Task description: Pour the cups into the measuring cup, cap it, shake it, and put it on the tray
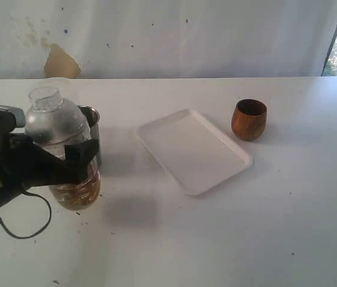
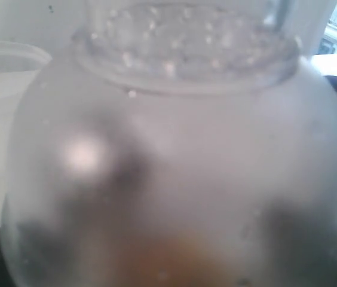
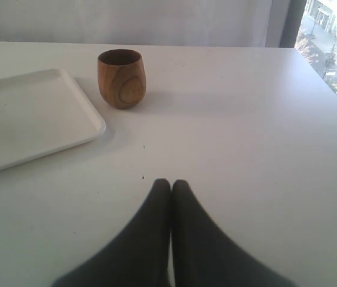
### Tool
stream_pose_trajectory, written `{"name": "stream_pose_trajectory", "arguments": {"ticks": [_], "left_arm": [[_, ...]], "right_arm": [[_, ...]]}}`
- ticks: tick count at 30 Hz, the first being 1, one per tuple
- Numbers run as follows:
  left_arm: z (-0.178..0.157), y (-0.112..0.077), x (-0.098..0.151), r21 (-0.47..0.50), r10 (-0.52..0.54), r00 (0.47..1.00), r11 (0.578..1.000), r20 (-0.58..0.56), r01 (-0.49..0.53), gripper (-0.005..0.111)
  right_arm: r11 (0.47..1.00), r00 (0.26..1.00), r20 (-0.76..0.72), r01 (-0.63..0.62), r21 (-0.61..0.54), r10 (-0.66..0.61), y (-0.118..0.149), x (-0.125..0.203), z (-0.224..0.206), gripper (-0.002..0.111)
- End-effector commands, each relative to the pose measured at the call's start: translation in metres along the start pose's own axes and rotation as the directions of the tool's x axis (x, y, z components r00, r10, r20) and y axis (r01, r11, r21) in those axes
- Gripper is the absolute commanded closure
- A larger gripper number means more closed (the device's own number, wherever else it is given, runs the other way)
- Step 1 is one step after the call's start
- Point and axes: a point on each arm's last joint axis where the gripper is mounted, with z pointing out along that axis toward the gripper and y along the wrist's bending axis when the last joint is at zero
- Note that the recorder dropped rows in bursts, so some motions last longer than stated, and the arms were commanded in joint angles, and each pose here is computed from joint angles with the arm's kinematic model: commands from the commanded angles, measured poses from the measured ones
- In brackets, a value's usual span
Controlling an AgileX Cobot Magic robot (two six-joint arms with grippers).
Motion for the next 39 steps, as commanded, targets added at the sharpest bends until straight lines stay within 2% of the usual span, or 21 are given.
{"name": "stream_pose_trajectory", "arguments": {"ticks": [1, 4, 8, 9, 11, 12, 13, 15, 16, 19, 20, 23, 24, 25, 27, 28, 31, 32, 35, 38, 39], "left_arm": [[-0.006, -0.015, -0.033, 0.088, 0.142, 0.989, 0.986, -0.036, -0.139, 0.107], [-0.012, -0.026, -0.051, 0.142, 0.211, 0.978, 0.967, 0.008, -0.210, 0.107], [-0.010, 0.000, -0.066, 0.005, -0.007, 0.997, 1.000, 0.072, 0.007, 0.107], [-0.010, -0.001, -0.067, 0.027, -0.029, 0.997, 0.999, 0.074, 0.027, 0.107], [-0.014, -0.021, -0.064, 0.184, 0.093, 0.994, 0.978, 0.060, -0.103, 0.107], [-0.014, -0.027, -0.062, 0.221, 0.127, 0.990, 0.966, 0.056, -0.136, 0.107], [-0.014, -0.026, -0.063, 0.211, 0.112, 0.992, 0.970, 0.054, -0.121, 0.107], [-0.013, -0.010, -0.068, 0.100, 0.011, 0.997, 0.995, 0.077, -0.019, 0.107], [-0.013, -0.006, -0.070, 0.081, -0.021, 0.995, 0.997, 0.094, 0.014, 0.107], [-0.018, -0.025, -0.072, 0.218, 0.077, 0.990, 0.971, 0.121, -0.102, 0.107], [-0.019, -0.025, -0.072, 0.216, 0.100, 0.987, 0.968, 0.123, -0.125, 0.107], [-0.017, -0.001, -0.076, 0.053, -0.023, 0.992, 0.998, 0.125, 0.017, 0.107], [-0.018, 0.002, -0.077, 0.050, -0.049, 0.990, 0.998, 0.130, 0.043, 0.107], [-0.021, -0.006, -0.077, 0.112, 0.006, 0.992, 0.994, 0.123, -0.020, 0.107], [-0.027, -0.027, -0.076, 0.264, 0.136, 0.982, 0.950, 0.130, -0.166, 0.107], [-0.027, -0.028, -0.076, 0.258, 0.141, 0.981, 0.951, 0.129, -0.171, 0.107], [-0.022, 0.000, -0.079, 0.034, 0.053, 0.996, 0.998, 0.075, -0.056, 0.107], [-0.023, 0.002, -0.080, 0.026, 0.044, 0.997, 0.999, 0.069, -0.046, 0.107], [-0.031, -0.019, -0.079, 0.147, 0.230, 0.971, 0.960, 0.066, -0.237, 0.107], [-0.031, 0.000, -0.087, 0.026, 0.089, 0.993, 0.995, 0.082, -0.091, 0.107], [-0.032, 0.002, -0.089, 0.022, 0.085, 0.993, 0.996, 0.086, -0.087, 0.107]], "right_arm": [[1.000, 1.000, -0.001, 0.004, 0.010, -0.004, -0.001, 0.002, 0.000, 0.108], [1.000, 1.000, -0.001, 0.004, 0.010, -0.004, -0.001, 0.002, 0.000, 0.108], [1.000, 1.000, -0.001, 0.004, 0.010, -0.004, -0.001, 0.002, 0.000, 0.108], [1.000, 1.000, -0.001, 0.004, 0.010, -0.004, -0.001, 0.002, 0.000, 0.108], [1.000, 1.000, -0.001, 0.004, 0.010, -0.004, -0.001, 0.002, 0.000, 0.108], [1.000, 1.000, -0.001, 0.004, 0.010, -0.004, -0.001, 0.002, 0.000, 0.108], [1.000, 1.000, -0.001, 0.004, 0.010, -0.004, -0.001, 0.002, 0.000, 0.108], [1.000, 1.000, -0.001, 0.004, 0.010, -0.004, -0.001, 0.002, 0.000, 0.108], [1.000, 1.000, -0.001, 0.004, 0.010, -0.004, -0.001, 0.002, 0.000, 0.108], [1.000, 1.000, -0.001, 0.004, 0.010, -0.004, -0.001, 0.002, 0.000, 0.108], [1.000, 1.000, -0.003, 0.004, 0.011, -0.004, -0.001, 0.002, 0.000, 0.108], [1.000, 1.000, -0.001, 0.004, 0.010, -0.004, -0.001, 0.002, 0.000, 0.108], [1.000, 1.000, -0.001, 0.004, 0.010, -0.004, -0.001, 0.002, 0.000, 0.108], [1.000, 1.000, -0.001, 0.004, 0.010, -0.004, -0.001, 0.002, 0.000, 0.108], [1.000, 1.000, -0.001, 0.004, 0.010, -0.004, -0.001, 0.002, 0.000, 0.108], [1.000, 1.000, -0.001, 0.004, 0.010, -0.004, -0.001, 0.002, 0.000, 0.108], [1.000, 1.000, -0.001, 0.004, 0.010, -0.004, -0.001, 0.002, 0.000, 0.108], [1.000, 1.000, -0.001, 0.004, 0.010, -0.004, -0.001, 0.002, 0.000, 0.108], [1.000, 1.000, -0.001, 0.004, 0.010, -0.004, -0.001, 0.002, 0.000, 0.108], [1.000, 1.000, -0.001, 0.004, 0.010, -0.004, -0.001, 0.002, 0.000, 0.108], [1.000, 1.000, -0.001, 0.004, 0.010, -0.004, -0.001, 0.002, 0.000, 0.108]]}}
